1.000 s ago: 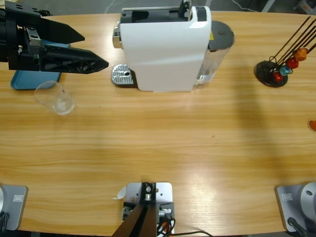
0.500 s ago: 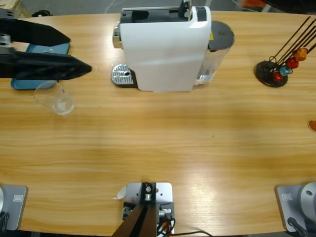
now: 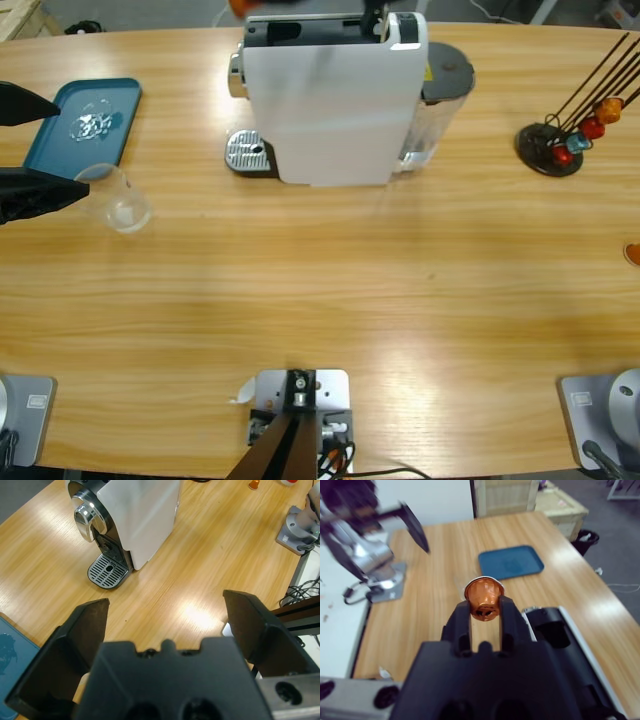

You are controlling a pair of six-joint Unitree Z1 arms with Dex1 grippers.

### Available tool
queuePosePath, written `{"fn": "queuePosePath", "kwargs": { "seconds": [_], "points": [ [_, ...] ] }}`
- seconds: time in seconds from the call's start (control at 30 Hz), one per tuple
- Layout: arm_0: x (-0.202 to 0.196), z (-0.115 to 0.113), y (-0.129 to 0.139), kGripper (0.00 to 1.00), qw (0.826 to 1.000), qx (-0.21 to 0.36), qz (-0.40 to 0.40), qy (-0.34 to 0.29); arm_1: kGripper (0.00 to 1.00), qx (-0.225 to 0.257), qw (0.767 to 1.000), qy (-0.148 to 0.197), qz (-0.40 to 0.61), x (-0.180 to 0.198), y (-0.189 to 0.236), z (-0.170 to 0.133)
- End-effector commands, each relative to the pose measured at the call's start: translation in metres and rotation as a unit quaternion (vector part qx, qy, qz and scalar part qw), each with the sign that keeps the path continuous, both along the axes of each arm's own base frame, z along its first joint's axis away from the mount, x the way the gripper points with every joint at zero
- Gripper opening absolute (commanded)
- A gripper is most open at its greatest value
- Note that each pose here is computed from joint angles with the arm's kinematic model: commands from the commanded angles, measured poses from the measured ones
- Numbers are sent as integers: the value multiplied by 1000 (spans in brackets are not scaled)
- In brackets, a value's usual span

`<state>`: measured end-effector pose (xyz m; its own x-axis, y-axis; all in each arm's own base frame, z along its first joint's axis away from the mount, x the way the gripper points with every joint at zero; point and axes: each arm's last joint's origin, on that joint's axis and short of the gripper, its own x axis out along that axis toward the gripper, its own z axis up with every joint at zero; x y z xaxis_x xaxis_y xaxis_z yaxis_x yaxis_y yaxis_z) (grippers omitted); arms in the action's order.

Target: Pour coffee

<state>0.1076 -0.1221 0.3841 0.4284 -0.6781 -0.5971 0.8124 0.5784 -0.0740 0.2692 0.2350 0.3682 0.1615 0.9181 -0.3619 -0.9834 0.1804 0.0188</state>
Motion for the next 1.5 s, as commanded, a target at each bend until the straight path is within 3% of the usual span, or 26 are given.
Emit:
{"fn": "queuePosePath", "kwargs": {
  "seconds": [0.03,0.53,0.83,1.1,1.3,1.5],
  "points": [
    [-2,-12,3,1000,1000,21,0,9,108,-40,999,3,-25,42,25,-40],
    [0,-15,1,1000,1000,24,1,13,108,-41,995,-38,-83,49,9,-22],
    [1,-18,-1,1000,1000,26,1,15,108,-26,996,-52,-74,25,4,-1],
    [-3,-18,3,1000,1000,22,3,9,108,-44,994,-47,-85,2,13,-5],
    [-5,-16,6,1000,1000,17,4,3,108,-84,989,-39,-111,-4,15,-28],
    [-5,-16,6,1000,1000,17,4,3,108,-69,991,-30,-106,0,19,-49]
  ]
}}
